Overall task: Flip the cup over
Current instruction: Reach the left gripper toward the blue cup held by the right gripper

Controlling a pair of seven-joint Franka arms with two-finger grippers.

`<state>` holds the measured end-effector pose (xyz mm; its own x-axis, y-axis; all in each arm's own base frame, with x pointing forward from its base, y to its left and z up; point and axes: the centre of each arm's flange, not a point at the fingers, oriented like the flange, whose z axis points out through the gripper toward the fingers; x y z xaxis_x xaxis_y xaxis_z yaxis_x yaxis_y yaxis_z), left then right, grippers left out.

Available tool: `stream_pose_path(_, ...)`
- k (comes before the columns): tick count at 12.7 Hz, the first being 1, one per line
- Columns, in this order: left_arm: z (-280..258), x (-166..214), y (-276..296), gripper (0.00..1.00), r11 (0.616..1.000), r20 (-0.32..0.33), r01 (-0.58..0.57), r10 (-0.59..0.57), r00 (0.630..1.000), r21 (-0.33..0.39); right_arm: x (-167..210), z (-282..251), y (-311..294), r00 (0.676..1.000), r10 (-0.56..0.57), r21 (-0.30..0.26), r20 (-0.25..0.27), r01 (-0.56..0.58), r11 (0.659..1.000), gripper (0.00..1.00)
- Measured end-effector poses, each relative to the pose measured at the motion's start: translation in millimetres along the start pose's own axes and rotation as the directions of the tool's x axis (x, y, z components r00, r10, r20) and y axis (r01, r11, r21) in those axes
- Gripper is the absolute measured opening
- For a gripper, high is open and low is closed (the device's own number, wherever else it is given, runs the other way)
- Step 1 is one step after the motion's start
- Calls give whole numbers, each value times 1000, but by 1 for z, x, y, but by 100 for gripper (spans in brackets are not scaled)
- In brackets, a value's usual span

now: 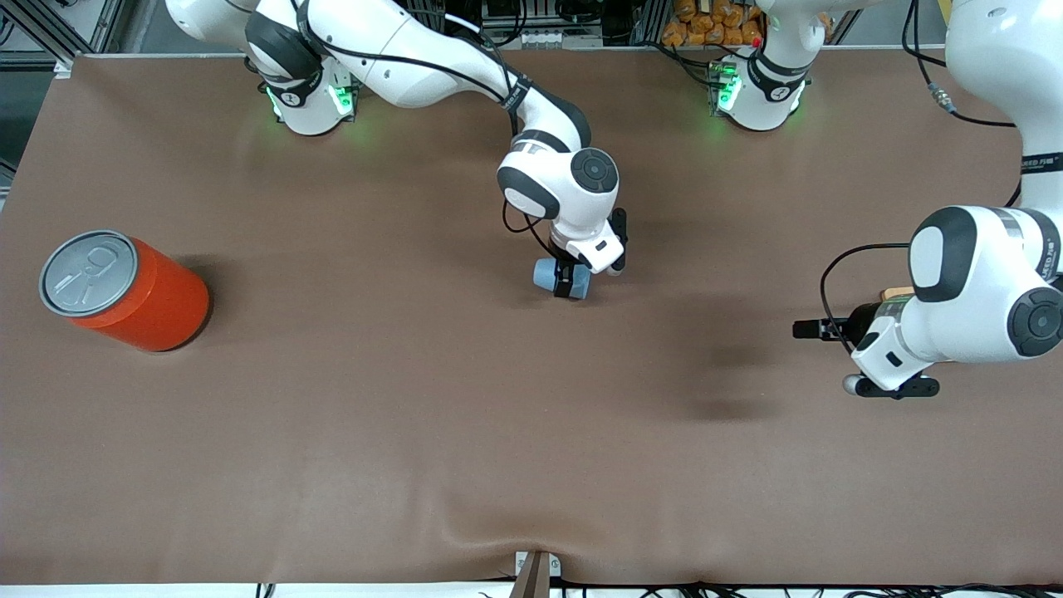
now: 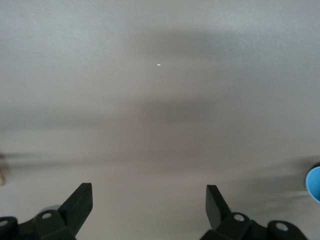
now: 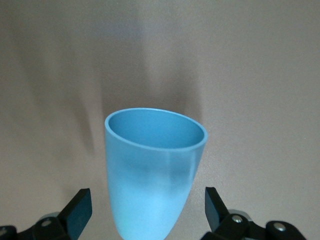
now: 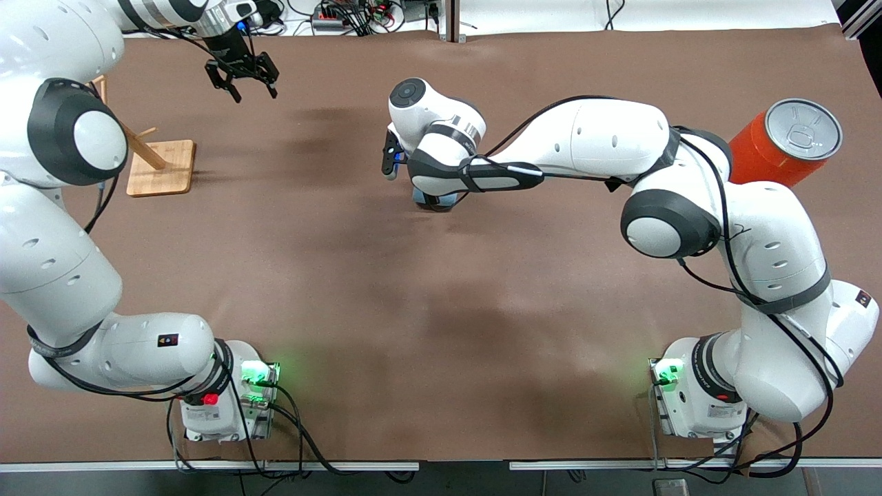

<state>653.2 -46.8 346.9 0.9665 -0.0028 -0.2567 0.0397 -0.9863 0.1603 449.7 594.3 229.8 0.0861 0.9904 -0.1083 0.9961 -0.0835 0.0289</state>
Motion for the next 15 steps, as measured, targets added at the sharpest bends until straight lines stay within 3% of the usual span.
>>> stream_pose_path(3,29,3,15,100,973,72,71,-56,996,-221,0,-1,0,1000,0,-2,0,0,1000,100)
stream_pose_path(4,43,2,24,100,962,104,81,-55,993,-261,0,-1,0,1000,0,-2,-1,0,1000,100)
stream_pose_path(8,100,-20,114,100,963,205,-12,69,976,-269,-3,-12,5,1000,9,3,25,-9,1000,100)
stream_pose_path(10,120,-26,146,100,949,235,-8,86,968,-316,-7,-28,9,999,18,4,44,-18,1000,100)
stream_pose_path(12,130,-22,158,100,920,234,31,67,970,-391,-19,-53,24,998,46,-5,52,-46,999,100)
stream_pose_path(15,147,-22,185,100,904,211,31,65,975,-425,-69,-104,78,988,146,-19,41,-145,989,100)
